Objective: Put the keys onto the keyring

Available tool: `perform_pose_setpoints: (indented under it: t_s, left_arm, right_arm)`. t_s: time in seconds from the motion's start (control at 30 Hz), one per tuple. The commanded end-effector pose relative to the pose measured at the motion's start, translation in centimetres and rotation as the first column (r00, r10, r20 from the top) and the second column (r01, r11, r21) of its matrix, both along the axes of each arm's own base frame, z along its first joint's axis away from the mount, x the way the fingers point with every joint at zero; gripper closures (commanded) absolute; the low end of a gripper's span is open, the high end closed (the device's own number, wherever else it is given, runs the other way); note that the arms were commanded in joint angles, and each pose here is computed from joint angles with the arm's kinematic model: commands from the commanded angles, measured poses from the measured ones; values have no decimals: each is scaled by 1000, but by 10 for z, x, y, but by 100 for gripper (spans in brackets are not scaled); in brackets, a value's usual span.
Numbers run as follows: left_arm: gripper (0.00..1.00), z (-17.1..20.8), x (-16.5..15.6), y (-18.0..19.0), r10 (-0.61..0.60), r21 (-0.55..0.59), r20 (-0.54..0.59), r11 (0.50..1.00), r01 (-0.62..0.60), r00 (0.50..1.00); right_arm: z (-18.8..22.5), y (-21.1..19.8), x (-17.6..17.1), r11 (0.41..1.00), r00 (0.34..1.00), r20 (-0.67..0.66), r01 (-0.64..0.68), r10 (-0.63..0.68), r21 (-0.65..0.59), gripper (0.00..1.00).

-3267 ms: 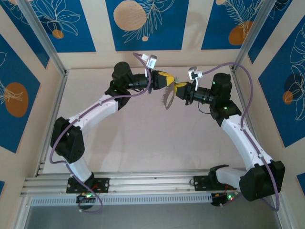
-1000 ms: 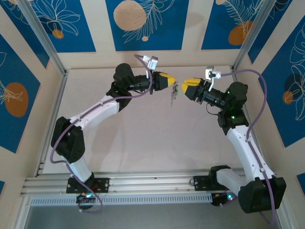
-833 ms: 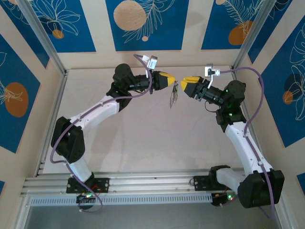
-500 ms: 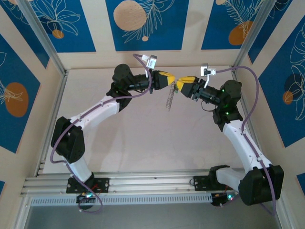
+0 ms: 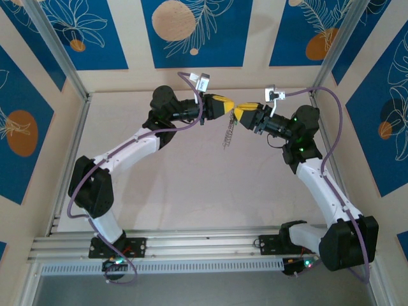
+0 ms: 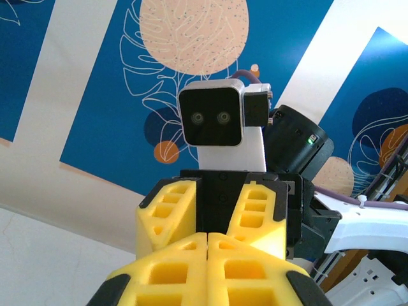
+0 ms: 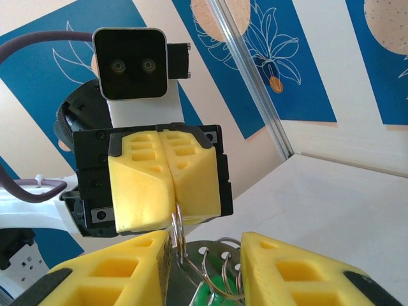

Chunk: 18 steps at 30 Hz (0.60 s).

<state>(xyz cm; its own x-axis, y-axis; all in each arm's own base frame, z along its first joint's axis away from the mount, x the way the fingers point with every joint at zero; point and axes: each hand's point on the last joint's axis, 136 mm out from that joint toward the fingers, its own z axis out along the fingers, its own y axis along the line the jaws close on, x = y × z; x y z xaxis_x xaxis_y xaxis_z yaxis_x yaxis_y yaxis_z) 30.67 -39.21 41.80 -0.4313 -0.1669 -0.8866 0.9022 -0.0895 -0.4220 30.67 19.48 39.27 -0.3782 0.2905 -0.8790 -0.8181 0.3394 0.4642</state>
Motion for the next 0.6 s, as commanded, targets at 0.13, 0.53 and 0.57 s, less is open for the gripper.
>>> perform_pose_setpoints:
  t_s: [0.13,0.53,0.57]
  left_arm:
    - [100,6,-7,-2,-17,-26,28,999,17,999]
    - [100,9,-8,-2,-19,-34,30,999,20,999]
    - [100,9,-8,-2,-17,-35,31,999,18,999]
  right_arm:
    - [22,0,-2,1000,998,61,5,-6,10,65]
    - [17,5,-4,999,998,40,-44,44,-10,100]
    - [16,5,-5,999,998,35,-51,51,-13,100]
